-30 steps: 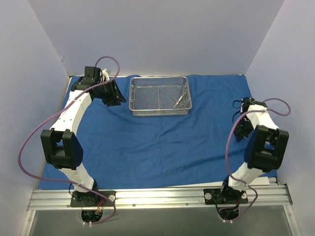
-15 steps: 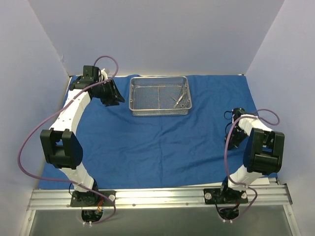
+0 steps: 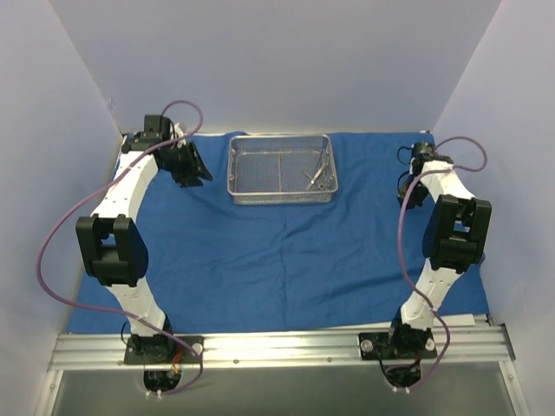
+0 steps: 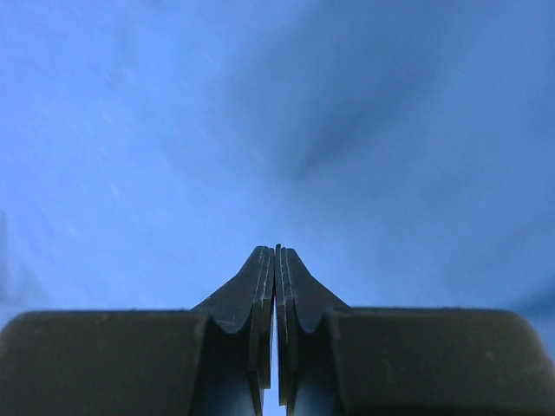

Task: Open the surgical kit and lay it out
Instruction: Smooth out the surgical kit at the center of the board.

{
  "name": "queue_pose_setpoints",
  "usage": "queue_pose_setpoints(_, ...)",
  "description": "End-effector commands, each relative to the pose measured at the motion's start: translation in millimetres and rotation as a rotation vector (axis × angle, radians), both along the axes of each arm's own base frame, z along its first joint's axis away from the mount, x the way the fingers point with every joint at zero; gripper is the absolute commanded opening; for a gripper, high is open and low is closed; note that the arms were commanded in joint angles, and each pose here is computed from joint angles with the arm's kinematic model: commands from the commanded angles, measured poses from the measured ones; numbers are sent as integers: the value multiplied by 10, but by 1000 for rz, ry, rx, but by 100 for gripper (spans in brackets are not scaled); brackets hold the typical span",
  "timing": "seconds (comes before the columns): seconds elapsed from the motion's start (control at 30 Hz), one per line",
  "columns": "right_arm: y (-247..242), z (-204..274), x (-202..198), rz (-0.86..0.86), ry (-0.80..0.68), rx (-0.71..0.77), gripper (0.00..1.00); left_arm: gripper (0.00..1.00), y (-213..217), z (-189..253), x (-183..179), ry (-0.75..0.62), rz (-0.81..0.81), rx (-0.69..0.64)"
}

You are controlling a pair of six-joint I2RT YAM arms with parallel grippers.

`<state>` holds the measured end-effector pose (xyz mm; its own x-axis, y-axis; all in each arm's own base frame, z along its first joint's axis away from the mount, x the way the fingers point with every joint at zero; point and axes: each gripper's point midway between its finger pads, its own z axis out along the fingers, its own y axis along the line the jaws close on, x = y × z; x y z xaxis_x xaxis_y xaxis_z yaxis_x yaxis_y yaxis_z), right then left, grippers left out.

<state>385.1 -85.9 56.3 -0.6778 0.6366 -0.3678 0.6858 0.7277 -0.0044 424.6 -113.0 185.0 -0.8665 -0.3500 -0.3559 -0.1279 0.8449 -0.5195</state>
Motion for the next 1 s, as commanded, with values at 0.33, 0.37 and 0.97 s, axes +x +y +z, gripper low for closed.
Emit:
queue_pose_setpoints(0.33,-124,-1001,388,99,148,-22,0,48,806,-295,197,92,174,10)
queue_pose_setpoints(0.37,-143,-1149,393,109,182,-32,0,48,840,-322,198,101,183,8)
queue_pose_setpoints(0.97,182,191,1686,258,-250,117,1,40,1211,-672,981,65,271,47)
